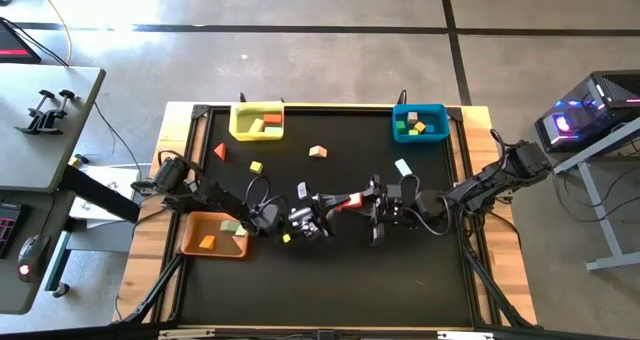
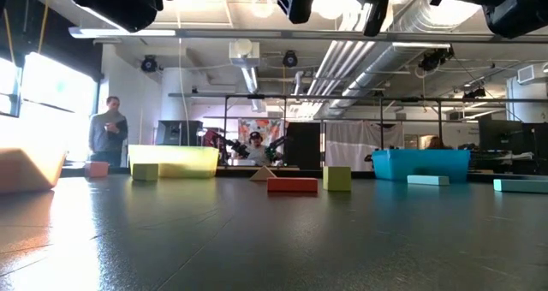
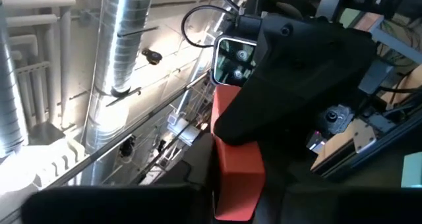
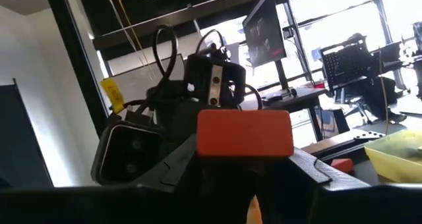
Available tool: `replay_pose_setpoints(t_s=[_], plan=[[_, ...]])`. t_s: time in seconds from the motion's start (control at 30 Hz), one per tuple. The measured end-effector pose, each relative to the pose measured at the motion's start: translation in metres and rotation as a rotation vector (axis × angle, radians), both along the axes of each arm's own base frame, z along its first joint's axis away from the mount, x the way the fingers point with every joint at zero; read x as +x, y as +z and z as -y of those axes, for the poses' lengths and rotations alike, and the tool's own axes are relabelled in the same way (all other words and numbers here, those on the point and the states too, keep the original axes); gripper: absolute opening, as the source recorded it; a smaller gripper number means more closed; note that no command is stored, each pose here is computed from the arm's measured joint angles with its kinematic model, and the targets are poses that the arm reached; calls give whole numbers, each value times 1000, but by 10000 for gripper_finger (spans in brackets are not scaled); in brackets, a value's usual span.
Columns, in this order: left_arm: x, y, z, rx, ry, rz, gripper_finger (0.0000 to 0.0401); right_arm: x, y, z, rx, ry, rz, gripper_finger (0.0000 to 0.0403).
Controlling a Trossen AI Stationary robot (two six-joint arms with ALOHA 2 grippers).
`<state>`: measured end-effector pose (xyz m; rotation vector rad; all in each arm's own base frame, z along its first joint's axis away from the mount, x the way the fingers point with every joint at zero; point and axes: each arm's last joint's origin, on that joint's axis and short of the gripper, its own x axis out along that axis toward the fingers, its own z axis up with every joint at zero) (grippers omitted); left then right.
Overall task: Sort blocks by size
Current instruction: Put the orange wooden block into the yellow bin
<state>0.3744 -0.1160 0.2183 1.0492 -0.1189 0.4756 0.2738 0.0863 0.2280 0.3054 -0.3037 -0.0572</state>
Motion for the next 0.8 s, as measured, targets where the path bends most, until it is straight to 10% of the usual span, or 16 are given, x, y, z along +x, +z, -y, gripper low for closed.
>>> replay_pose_setpoints(t_s=[0.47,0.8], plan=[[-4,-15,18,-66,26,-183,33,-7,16,2,-78,12,53,197],[-14,-15,-13,-340,98,-453,33,-42,60,11,-183,-64,41,206]])
